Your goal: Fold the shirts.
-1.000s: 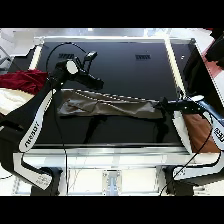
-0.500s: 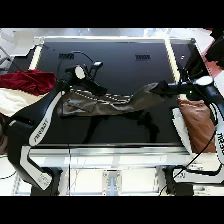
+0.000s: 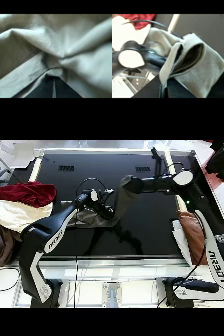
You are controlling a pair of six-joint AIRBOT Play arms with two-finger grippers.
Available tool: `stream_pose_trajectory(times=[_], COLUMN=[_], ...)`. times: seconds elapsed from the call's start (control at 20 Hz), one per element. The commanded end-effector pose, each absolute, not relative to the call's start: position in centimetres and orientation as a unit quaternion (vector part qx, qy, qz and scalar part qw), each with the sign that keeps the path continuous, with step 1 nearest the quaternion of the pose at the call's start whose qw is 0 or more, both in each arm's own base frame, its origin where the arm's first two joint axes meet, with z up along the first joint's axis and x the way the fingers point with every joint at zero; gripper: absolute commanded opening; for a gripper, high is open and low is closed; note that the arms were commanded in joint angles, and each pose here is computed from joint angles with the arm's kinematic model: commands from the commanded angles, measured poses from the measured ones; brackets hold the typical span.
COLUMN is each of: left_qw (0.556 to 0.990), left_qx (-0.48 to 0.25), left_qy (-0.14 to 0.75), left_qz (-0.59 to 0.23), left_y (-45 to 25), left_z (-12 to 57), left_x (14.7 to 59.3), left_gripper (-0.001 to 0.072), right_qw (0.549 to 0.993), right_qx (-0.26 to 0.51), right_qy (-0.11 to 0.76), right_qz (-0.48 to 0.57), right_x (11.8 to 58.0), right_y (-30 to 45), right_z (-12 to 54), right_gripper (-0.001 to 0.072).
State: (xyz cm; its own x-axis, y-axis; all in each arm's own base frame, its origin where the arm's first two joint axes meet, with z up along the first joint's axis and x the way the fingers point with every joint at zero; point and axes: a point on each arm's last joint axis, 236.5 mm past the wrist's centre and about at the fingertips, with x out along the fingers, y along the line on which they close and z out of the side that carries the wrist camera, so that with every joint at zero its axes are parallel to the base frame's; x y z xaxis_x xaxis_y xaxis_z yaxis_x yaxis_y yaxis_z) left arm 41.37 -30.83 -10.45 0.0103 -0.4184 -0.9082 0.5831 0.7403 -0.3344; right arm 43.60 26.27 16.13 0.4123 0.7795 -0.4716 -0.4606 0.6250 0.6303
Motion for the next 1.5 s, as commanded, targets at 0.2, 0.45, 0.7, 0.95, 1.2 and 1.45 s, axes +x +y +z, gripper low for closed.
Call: stream_pose_trajectory(times=[0.2, 0.45, 0.7, 0.95, 1.2, 1.45], left_qw=[0.762, 0.843, 0.874, 0.879, 0.875, 0.872], left_qx=[0.065, 0.014, -0.003, -0.002, -0.002, -0.002], left_qy=[0.576, 0.499, 0.460, 0.453, 0.459, 0.464], left_qz=[-0.288, -0.202, -0.156, -0.152, -0.154, -0.156], left_y=[-22.5, -10.7, -4.7, -4.3, -4.4, -4.4], left_z=[-5.9, 5.5, 11.6, 12.7, 12.5, 12.4], left_x=[46.7, 49.9, 48.8, 48.4, 48.1, 47.8], left_gripper=[0.0011, 0.0011, 0.0011, 0.0011, 0.0011, 0.0011], right_qw=[0.814, 0.808, 0.799, 0.816, 0.848, 0.827], right_qx=[0.208, 0.241, 0.370, 0.333, 0.179, 0.153], right_qy=[0.353, 0.353, 0.326, 0.261, 0.280, 0.514], right_qz=[0.412, 0.405, 0.345, 0.394, 0.413, 0.171], right_x=[41.9, 42.2, 44.8, 45.3, 47.8, 50.8], right_y=[32.5, 37.0, 44.0, 46.3, 40.3, 23.2], right_z=[18.4, 16.4, 12.9, 18.5, 19.3, 4.7], right_gripper=[0.0015, 0.0015, 0.0493, 0.0492, 0.0480, 0.0480])
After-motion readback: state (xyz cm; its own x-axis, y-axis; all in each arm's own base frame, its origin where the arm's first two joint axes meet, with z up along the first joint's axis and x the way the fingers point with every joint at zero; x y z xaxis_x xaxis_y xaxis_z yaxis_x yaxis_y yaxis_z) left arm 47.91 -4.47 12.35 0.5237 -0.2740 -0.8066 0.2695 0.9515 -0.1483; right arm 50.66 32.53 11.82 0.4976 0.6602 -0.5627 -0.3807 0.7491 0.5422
